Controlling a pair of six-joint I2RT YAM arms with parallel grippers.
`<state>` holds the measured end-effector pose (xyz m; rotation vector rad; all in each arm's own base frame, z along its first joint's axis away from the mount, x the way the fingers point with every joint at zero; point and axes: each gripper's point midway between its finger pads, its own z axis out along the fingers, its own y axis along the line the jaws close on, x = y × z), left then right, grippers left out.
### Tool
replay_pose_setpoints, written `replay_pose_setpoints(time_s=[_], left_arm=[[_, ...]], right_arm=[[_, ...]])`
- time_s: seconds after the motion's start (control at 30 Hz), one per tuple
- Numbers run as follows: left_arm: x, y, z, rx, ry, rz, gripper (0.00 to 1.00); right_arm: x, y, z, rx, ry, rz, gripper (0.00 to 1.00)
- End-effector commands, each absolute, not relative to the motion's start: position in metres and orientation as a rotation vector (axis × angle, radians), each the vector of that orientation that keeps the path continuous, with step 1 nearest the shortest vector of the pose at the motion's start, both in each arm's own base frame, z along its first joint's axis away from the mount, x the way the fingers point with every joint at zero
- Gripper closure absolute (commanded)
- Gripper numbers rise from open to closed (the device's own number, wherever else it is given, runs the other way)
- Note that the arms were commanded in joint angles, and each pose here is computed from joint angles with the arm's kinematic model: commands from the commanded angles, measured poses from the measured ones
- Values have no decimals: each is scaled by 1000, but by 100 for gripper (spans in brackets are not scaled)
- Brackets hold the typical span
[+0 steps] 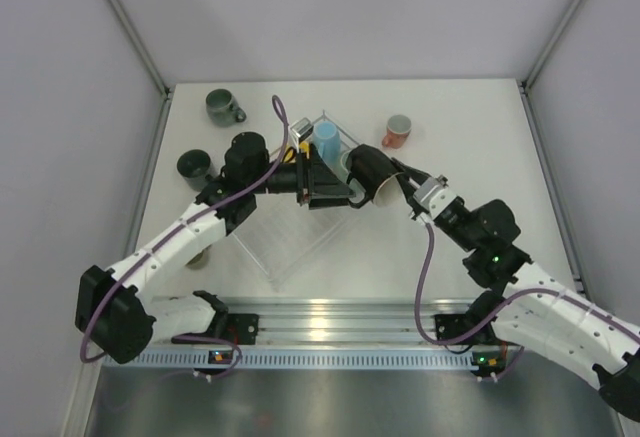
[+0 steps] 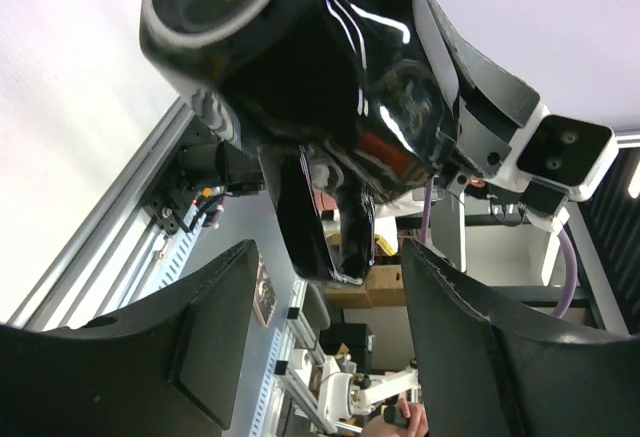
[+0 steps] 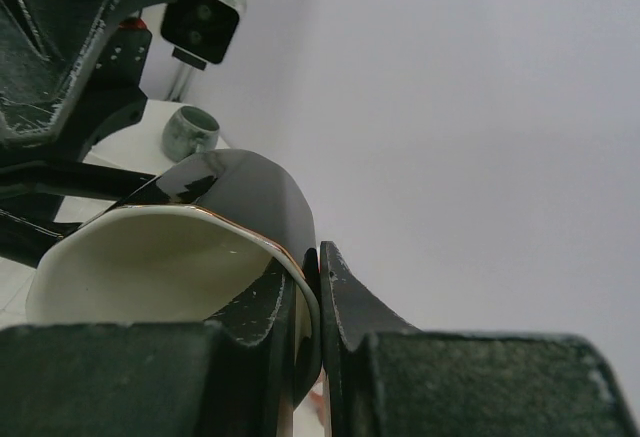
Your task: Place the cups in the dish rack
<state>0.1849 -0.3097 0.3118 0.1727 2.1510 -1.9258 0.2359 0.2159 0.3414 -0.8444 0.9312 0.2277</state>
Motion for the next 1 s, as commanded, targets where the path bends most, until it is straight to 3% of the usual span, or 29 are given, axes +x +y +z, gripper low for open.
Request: replay_pose_setpoints(time_s=[0.0, 0.23, 0.3, 0.47, 0.57, 0.6, 0.63, 0.97], left_arm=[[178, -312, 327, 226, 2080, -2036, 35], [174, -312, 323, 207, 2086, -2082, 41], [173, -312, 323, 207, 2089, -2088, 47], [171, -312, 323, 194, 2090, -2108, 64], [169, -312, 324, 190, 2092, -2117, 82], [168, -312, 326, 190, 2092, -2121, 95], [169, -312, 326, 185, 2091, -2121, 100], [181, -311, 327, 192, 2014, -2005, 100]], right_arm=[[215, 213, 407, -735, 710, 207, 100], [209, 229, 403, -770, 693, 214, 100], [207, 232, 401, -774, 690, 221, 100], [207, 238, 394, -785, 692, 228, 100], [206, 242, 392, -792, 692, 240, 100], [207, 243, 389, -796, 697, 244, 100], [206, 245, 389, -797, 696, 250, 99], [206, 238, 380, -767, 744, 275, 74]])
